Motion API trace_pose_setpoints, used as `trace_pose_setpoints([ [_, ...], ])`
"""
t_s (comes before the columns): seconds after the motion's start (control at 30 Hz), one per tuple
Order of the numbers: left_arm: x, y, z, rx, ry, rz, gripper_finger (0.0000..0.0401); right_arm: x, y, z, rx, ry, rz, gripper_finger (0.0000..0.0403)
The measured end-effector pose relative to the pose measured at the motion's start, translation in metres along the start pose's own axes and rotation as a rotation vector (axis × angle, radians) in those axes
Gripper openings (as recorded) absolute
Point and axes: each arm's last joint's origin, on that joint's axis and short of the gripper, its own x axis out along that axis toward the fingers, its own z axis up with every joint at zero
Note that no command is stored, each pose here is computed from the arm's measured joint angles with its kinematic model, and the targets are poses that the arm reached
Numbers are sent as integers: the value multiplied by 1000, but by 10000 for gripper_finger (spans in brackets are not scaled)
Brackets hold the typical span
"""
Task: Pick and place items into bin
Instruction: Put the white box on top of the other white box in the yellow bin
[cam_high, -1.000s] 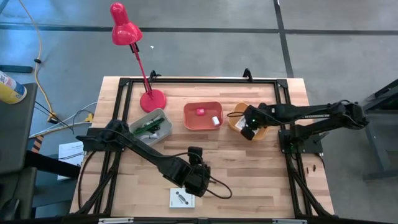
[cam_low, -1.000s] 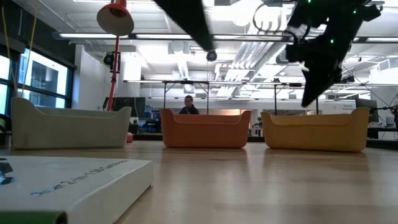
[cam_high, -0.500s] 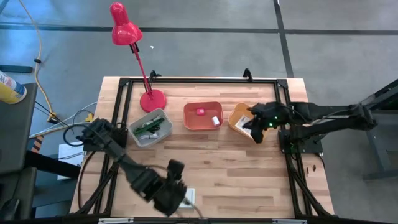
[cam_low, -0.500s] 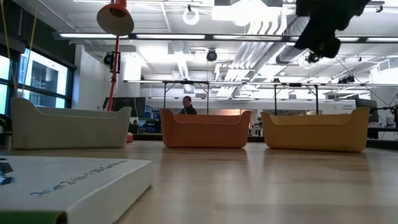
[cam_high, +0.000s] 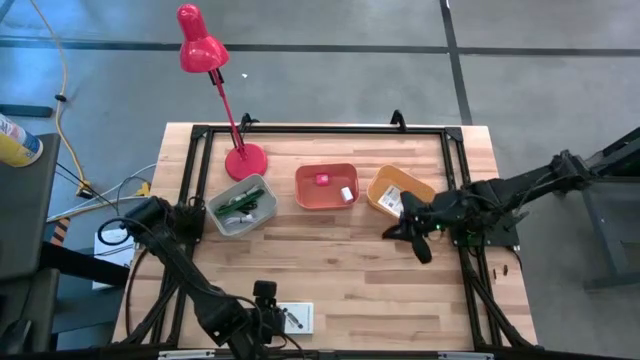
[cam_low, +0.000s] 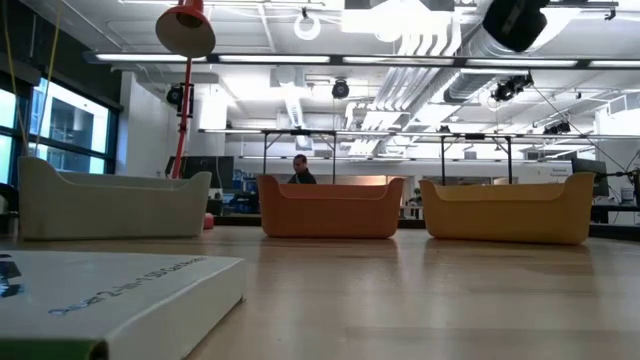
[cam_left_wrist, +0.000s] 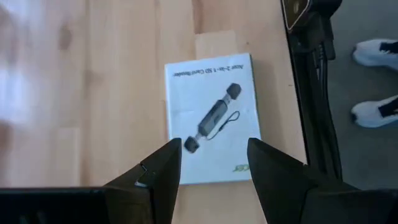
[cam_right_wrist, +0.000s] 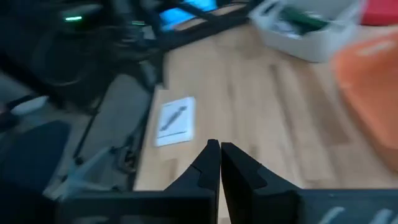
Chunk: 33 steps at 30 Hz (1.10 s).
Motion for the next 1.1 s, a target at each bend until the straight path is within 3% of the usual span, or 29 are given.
trace_pose_setpoints([
  [0.27, 24, -1, -20, -28, 4, -78, 172, 8, 36, -21, -87, 79, 154, 7],
  [0.67, 46, -5, -35, -18, 67, -133, 172, 8, 62, -44, -75, 75, 93, 82],
  [0.83, 59, -13, -36, -81, 48, -155, 172, 4, 68, -48, -59, 51, 90, 101],
  [1.1, 63, -7, -36, -138, 19, -62, 172, -1, 75, -53, -24, 20, 66, 106],
])
